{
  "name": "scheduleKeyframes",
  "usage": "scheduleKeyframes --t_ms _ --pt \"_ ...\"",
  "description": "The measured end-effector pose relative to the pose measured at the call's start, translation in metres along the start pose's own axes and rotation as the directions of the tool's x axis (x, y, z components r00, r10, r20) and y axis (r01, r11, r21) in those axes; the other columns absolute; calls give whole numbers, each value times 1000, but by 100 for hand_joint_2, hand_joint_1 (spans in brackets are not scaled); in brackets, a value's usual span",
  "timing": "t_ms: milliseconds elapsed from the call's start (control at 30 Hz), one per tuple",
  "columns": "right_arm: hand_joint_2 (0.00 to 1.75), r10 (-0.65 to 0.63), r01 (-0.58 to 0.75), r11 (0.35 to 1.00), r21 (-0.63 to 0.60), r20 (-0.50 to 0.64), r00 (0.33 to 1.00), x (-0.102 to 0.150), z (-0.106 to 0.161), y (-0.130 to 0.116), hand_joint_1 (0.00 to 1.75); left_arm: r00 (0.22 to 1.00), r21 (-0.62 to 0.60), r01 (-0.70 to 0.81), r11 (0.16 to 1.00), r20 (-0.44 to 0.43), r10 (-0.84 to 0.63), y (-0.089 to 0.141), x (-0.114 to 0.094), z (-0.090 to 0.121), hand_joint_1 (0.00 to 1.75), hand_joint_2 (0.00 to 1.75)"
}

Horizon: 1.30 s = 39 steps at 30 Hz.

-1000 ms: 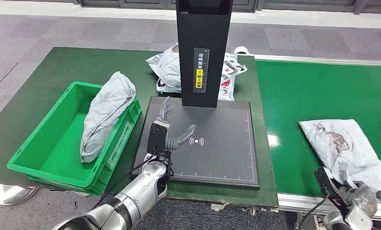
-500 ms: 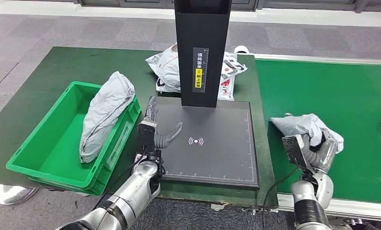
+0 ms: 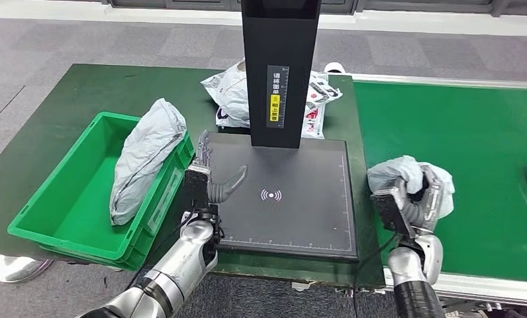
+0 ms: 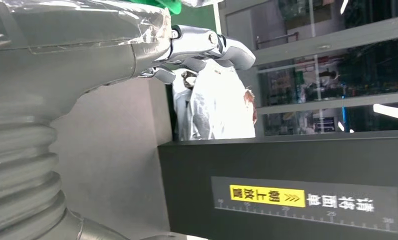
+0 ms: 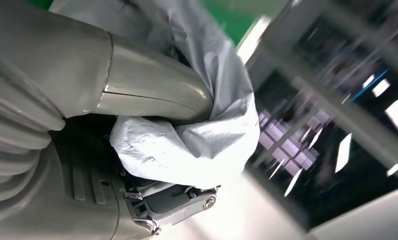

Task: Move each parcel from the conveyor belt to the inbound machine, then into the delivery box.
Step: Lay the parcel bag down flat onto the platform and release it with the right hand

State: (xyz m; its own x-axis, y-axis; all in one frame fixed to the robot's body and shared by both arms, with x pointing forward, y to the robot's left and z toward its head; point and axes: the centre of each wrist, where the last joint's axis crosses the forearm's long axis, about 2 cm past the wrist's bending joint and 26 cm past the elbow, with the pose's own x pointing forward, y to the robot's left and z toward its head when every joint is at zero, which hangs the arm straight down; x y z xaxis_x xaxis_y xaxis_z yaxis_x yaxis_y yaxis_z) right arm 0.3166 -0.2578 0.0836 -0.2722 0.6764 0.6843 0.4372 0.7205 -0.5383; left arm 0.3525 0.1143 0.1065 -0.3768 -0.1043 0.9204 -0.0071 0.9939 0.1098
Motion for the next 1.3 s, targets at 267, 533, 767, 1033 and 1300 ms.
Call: scheduleKeyframes --t_ms 267,533,767,1033,1300 --pt "175 -218 150 934 325 186 958 100 25 61 175 998 -2 -1 1000 57 1 2 9 -10 0 175" --pt "175 -312 160 864 477 258 914 139 50 82 175 998 -1 -7 1000 63 7 2 11 -12 0 175" --pt "175 -345 168 815 554 231 910 149 60 89 175 998 8 -20 1000 60 20 2 12 -14 0 175" --pt "175 -293 177 721 670 64 954 146 68 99 0 998 30 -32 999 56 30 3 12 -14 0 175" --pt "175 -382 303 736 606 2 924 131 74 98 0 992 9 -116 993 60 115 9 14 -17 0 175"
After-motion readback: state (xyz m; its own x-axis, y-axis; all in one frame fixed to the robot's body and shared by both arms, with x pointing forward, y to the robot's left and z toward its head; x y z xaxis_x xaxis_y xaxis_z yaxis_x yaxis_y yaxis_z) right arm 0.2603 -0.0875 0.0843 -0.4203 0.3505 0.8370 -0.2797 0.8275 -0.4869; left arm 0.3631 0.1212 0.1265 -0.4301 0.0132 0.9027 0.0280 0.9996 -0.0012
